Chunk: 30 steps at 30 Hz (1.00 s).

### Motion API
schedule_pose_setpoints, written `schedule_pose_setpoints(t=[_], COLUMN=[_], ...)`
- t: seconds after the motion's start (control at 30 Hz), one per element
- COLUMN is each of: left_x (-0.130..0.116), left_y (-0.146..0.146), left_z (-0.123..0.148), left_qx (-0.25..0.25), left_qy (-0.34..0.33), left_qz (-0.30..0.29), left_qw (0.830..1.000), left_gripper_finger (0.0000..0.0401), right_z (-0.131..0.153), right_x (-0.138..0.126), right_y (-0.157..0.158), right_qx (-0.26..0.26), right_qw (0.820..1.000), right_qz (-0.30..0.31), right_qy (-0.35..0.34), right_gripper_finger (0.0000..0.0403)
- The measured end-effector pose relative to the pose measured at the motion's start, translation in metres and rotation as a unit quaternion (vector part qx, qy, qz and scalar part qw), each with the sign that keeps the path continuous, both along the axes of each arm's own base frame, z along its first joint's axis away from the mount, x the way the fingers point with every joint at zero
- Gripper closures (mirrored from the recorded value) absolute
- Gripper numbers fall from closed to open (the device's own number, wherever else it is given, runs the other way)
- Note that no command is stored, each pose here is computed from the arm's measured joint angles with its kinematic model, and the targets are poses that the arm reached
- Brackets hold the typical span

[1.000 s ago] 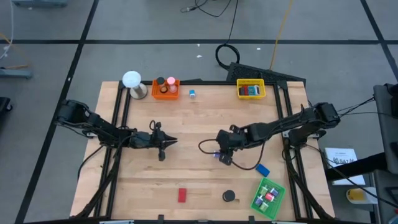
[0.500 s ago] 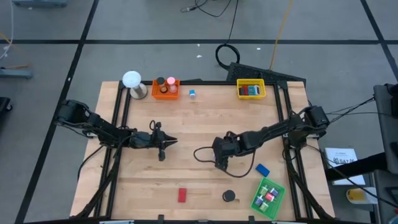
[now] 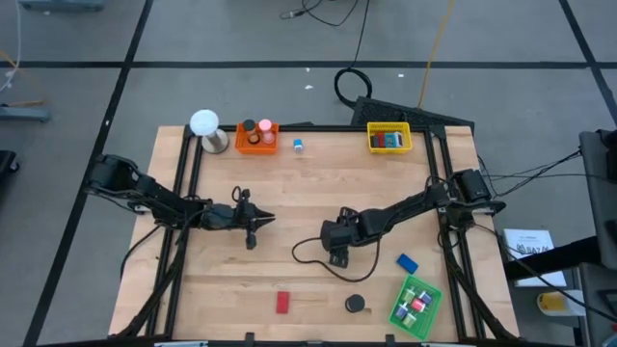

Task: Pick & Place Office items
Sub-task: Put the purple charger adapter into the green basket

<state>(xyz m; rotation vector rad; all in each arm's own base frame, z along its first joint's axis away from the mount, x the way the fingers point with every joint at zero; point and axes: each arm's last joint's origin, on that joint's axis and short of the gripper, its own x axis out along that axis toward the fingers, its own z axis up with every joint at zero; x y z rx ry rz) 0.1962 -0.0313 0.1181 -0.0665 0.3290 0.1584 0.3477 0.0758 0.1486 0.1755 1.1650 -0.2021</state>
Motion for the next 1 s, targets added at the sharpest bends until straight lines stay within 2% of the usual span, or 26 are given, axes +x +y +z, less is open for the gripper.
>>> schedule_pose_setpoints(t=[0.33,0.57,0.8,1.0], left_x=[0.0,0.0,0.0,0.0], left_y=[0.0,0.0,0.0,0.0], left_z=[0.0,0.0,0.0,0.0], left_qx=[0.0,0.0,0.0,0.0], left_qy=[0.0,0.0,0.0,0.0], left_qz=[0.0,0.0,0.0,0.0], left_qw=[1.0,1.0,1.0,1.0], left_gripper_finger=[0.035,0.035,0.035,0.035], right_z=[0.004,0.051,0.108,0.117], right_x=[-0.002,-0.026,-0.066,-0.106], right_y=[-0.005,0.003,0.046,0.092], right_qx=[0.028,0.055,0.085,0.11], right_qw=[0.999,0.998,0.995,0.991], right_qz=[-0.012,-0.035,-0.057,-0.078], right_qy=[0.01,0.011,-0.001,0.02], right_gripper_finger=[0.0281,0.0282,0.0282,0.0282])
